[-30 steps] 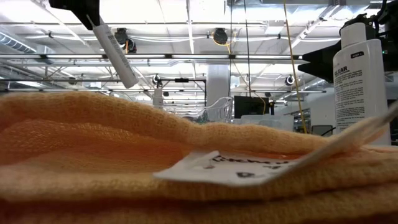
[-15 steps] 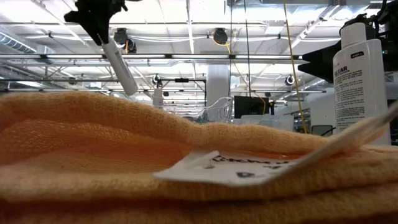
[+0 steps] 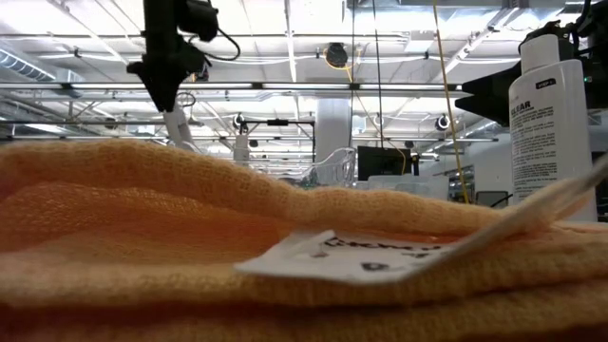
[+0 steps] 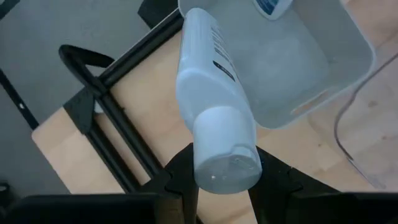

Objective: Pick & Place Kitchen Items
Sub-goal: Put the white plastic restorer bottle into the gray bin

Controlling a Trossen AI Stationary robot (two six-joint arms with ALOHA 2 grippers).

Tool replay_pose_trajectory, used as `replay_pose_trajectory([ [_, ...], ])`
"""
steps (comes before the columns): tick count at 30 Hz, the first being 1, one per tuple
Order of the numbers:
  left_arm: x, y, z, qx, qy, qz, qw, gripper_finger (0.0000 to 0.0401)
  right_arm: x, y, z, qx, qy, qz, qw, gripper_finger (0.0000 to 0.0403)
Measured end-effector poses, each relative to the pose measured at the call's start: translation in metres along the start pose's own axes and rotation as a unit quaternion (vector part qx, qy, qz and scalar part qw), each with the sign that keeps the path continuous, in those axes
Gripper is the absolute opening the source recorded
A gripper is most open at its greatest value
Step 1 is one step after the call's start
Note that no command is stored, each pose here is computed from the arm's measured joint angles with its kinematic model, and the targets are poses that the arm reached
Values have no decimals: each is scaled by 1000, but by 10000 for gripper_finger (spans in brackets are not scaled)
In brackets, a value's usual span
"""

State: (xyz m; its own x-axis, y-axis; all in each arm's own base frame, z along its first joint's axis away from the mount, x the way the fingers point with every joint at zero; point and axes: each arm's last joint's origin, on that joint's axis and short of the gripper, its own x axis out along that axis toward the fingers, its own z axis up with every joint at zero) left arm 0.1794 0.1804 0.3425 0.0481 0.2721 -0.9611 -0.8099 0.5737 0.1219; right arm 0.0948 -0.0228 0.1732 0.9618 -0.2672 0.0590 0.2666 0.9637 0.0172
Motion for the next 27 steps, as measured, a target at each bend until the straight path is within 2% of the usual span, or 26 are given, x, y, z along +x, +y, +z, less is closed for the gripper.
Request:
replay_pose_trajectory([
  [4,15,1,12,23,26,-13,999,109,0,0,0,0,0,0,1000,279],
  [16,31,-4,47,65,43,-10,997,109,0,0,0,0,0,0,1000,279],
  [27,64,-11,60,86,91,-7,992,108,0,0,0,0,0,0,1000,279],
])
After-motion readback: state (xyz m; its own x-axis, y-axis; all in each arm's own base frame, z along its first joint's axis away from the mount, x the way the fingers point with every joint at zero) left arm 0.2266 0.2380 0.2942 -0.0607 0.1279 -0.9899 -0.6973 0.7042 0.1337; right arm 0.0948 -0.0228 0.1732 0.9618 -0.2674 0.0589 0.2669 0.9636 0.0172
